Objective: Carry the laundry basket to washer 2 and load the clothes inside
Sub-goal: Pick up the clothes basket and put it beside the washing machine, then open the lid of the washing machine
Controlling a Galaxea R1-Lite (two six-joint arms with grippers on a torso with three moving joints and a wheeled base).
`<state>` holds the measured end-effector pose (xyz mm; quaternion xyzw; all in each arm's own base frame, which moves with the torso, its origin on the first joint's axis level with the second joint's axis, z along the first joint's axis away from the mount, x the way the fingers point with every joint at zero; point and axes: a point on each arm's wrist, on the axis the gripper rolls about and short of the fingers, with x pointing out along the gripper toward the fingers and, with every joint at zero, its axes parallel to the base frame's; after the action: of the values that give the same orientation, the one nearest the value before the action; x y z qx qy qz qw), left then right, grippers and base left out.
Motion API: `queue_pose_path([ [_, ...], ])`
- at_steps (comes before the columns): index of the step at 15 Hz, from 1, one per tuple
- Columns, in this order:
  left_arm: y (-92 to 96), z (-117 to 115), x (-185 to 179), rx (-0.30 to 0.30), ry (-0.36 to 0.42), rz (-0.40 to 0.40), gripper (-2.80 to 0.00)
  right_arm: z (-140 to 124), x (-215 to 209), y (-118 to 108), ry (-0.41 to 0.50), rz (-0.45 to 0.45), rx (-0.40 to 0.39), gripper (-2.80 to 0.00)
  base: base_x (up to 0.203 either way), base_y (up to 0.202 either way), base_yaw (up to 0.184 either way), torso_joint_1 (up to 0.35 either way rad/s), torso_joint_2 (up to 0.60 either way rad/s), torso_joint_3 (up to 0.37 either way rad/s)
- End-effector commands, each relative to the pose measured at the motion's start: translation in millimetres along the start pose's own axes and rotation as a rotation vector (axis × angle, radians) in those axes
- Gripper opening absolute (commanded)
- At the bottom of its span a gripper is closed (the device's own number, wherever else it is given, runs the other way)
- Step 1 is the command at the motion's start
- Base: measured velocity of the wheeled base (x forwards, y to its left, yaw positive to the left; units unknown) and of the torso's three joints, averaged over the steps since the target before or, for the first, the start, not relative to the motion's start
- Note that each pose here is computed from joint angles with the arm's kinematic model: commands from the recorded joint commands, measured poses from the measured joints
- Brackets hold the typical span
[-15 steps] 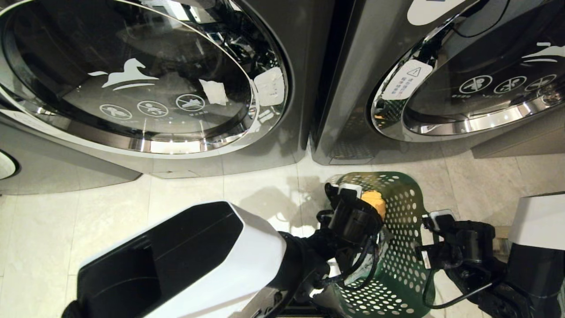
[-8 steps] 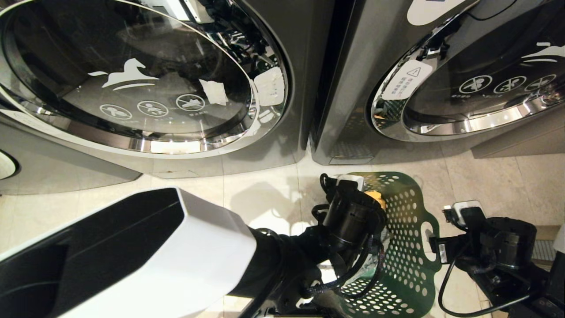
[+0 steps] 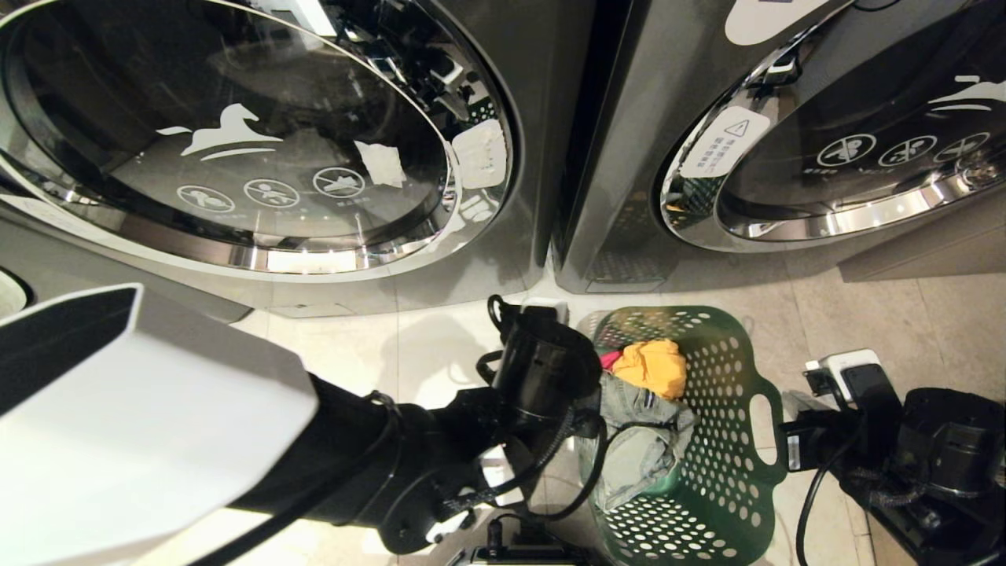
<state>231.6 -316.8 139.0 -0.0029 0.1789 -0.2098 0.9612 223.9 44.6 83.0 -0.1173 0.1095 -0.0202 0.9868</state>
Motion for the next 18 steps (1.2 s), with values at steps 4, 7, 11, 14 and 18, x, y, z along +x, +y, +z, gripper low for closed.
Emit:
queue_pose_path([
  [4, 91.2, 23.2, -55.5, -0.087, -0.042, 0.175, -2.80, 1.0, -22.4, 28.6, -0.019, 0.295, 0.064, -2.80, 0.000, 0.000, 0.000, 0.000, 0.00, 0.000],
  [7, 148.2, 17.8, -85.7, -0.150, -0.046, 0.325, -2.80, 2.2, -28.5, 39.1, -0.027, 0.471, 0.089, -2.80, 0.000, 0.000, 0.000, 0.000, 0.00, 0.000],
  [11, 207.9, 4.9, -131.9, -0.227, -0.070, 0.530, -2.80, -3.8, -32.7, 30.5, 0.003, 0.423, 0.082, -2.80, 0.000, 0.000, 0.000, 0.000, 0.00, 0.000],
  [14, 238.0, -14.9, -169.2, -0.267, -0.069, 0.691, -2.80, -3.7, -38.0, 6.6, 0.014, 0.161, 0.131, -2.80, 0.000, 0.000, 0.000, 0.000, 0.00, 0.000],
  [18, 257.0, -19.8, -203.7, -0.213, -0.081, 0.855, -2.80, 14.1, -60.7, -26.4, -0.083, 0.002, 0.151, -2.80, 0.000, 0.000, 0.000, 0.000, 0.00, 0.000],
])
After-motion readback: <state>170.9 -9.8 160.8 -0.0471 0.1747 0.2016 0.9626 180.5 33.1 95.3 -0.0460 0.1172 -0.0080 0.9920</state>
